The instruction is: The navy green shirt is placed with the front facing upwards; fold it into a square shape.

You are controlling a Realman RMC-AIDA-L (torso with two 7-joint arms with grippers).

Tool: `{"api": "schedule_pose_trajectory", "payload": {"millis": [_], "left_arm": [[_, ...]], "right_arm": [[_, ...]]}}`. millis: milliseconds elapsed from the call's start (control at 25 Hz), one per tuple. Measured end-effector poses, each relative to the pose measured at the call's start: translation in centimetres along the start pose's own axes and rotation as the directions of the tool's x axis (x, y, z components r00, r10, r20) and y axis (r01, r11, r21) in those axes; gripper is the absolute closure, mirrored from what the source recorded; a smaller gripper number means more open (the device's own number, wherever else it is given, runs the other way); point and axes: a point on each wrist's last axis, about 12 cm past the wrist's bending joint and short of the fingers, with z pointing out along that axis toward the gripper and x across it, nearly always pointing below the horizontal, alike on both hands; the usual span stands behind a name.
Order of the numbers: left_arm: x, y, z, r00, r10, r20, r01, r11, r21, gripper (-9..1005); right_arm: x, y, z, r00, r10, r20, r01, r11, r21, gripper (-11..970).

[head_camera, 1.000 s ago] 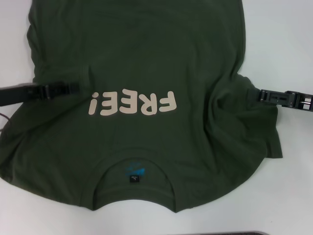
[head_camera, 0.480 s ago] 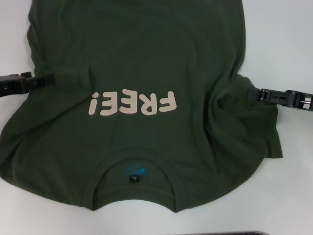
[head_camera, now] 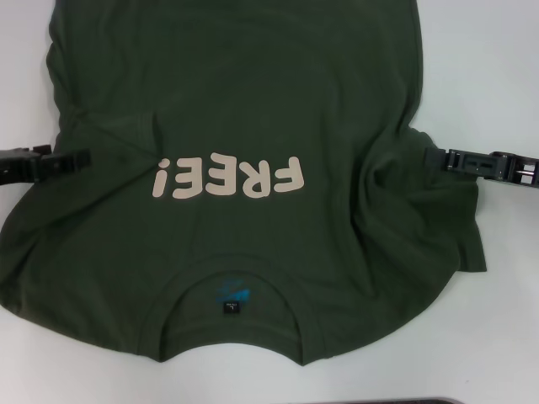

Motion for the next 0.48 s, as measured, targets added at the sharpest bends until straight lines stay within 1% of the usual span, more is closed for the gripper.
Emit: {"api": "schedule_pose_trajectory", "payload": {"millis": [480], "left_arm": [[0.37,0.17,-0.92,0.999,-0.005,-0.039,0.006,1.0,0.018,169]], "right_arm": [[-0.02,0.0,-0.01,1.0,0.001,0.0,-0.001,1.0,0.0,32]]}}
